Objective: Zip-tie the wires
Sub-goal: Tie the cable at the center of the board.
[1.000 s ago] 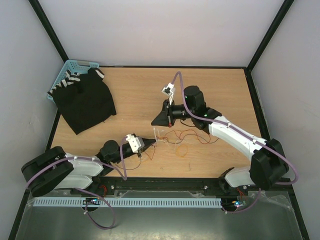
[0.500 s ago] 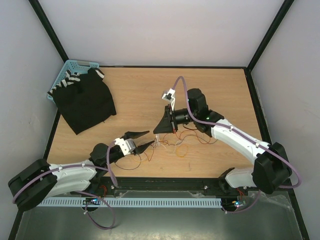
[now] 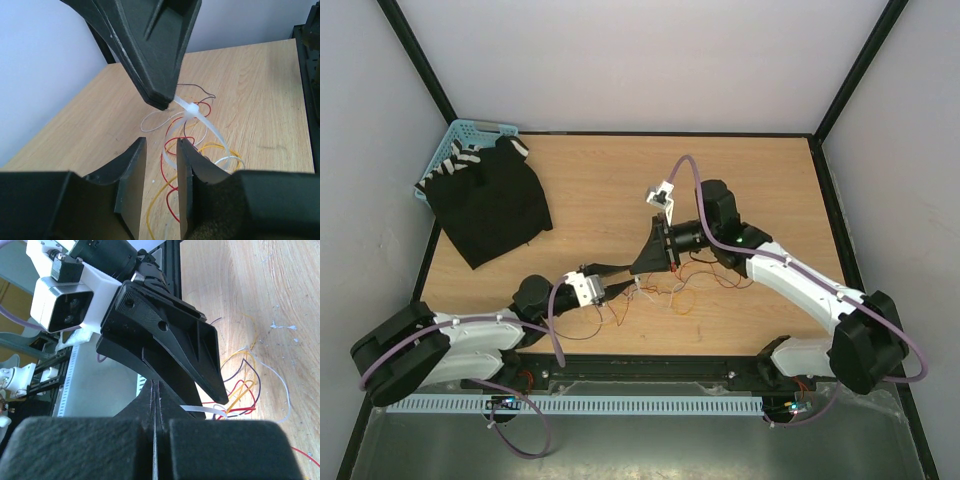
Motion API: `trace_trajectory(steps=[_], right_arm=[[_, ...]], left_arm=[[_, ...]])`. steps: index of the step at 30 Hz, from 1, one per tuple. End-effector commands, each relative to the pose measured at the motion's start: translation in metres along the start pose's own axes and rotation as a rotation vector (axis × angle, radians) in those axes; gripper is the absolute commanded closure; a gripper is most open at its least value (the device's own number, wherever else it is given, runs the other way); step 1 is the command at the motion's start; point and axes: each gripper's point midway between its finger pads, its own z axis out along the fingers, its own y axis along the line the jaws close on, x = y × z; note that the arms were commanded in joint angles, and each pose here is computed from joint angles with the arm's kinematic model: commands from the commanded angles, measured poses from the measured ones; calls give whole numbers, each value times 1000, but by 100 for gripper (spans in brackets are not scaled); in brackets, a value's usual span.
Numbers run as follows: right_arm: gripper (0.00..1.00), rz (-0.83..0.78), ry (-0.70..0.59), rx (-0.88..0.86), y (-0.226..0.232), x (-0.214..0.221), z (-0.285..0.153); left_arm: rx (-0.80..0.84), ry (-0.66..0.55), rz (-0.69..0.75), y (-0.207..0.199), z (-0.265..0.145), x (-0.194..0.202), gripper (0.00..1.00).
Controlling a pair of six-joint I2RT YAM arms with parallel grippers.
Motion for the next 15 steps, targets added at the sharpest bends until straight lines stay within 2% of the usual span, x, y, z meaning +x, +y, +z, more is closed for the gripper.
trace_trajectory(steps=[1, 6, 10, 13, 15], right_arm=[[100, -14, -3, -43, 14, 2, -5], [100, -13, -4, -44, 14, 3, -5], [100, -11, -20, -10, 8, 0, -4], [100, -6, -40, 26, 2, -4, -3], [100, 1, -50, 36, -1, -5, -2]], left_arm=[[18, -52, 40, 4, 11, -16, 66], [32, -69, 46, 4, 15, -22, 65], [62, -87, 29, -1, 18, -27, 69], [77, -98, 22, -6, 18, -31, 82], [83, -102, 14, -8, 18, -32, 94]])
